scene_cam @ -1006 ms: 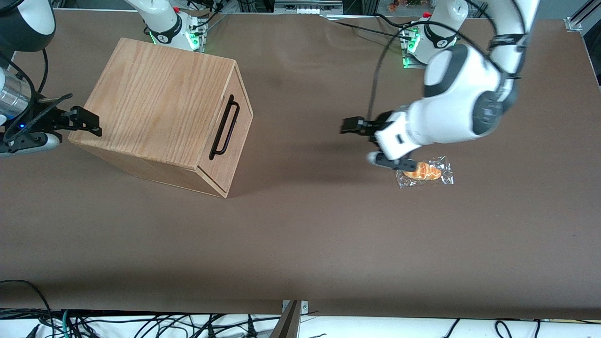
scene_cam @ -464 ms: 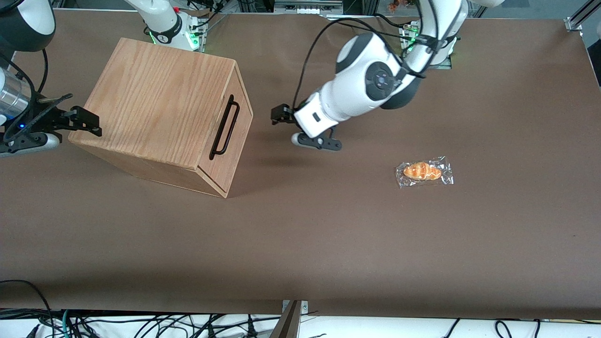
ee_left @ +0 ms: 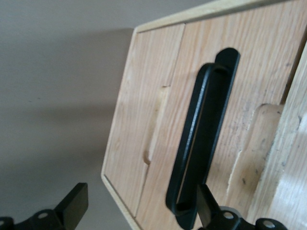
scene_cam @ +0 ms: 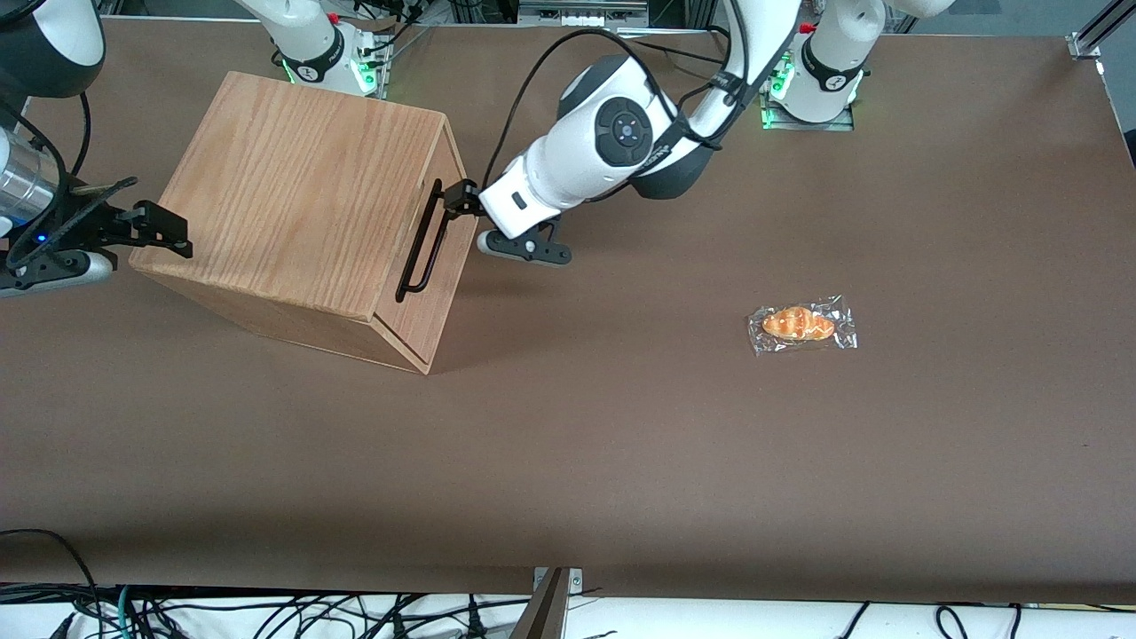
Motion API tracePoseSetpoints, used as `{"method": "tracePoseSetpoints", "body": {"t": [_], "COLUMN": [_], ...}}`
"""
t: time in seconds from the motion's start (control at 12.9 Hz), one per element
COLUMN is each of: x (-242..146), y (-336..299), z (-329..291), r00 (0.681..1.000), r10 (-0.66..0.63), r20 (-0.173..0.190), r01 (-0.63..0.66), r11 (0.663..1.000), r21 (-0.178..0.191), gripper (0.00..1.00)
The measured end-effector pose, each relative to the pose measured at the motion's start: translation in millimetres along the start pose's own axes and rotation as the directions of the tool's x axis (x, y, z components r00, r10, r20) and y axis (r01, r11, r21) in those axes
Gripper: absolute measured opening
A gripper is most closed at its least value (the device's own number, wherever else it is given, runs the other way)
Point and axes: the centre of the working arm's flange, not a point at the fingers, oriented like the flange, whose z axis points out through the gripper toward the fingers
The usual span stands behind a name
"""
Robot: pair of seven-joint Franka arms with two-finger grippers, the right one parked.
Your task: Open top drawer with left arm
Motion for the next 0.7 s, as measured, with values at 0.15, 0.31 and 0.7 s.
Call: {"method": "tracePoseSetpoints", "body": {"t": [0.15, 0.31, 0.7], "x": [-4, -9, -14], "y": [6, 9, 9], "z": [13, 26, 44], "r00": [1.0, 1.0, 1.0], "r10": [0.003, 0.006, 0.007], "r20": [0.001, 0.0, -0.003], "r01": [-0.003, -0.006, -0.007], "r11": [1.0, 1.0, 1.0], "r21": [-0.004, -0.004, 0.002], "gripper": [1.0, 1.0, 1.0]}}
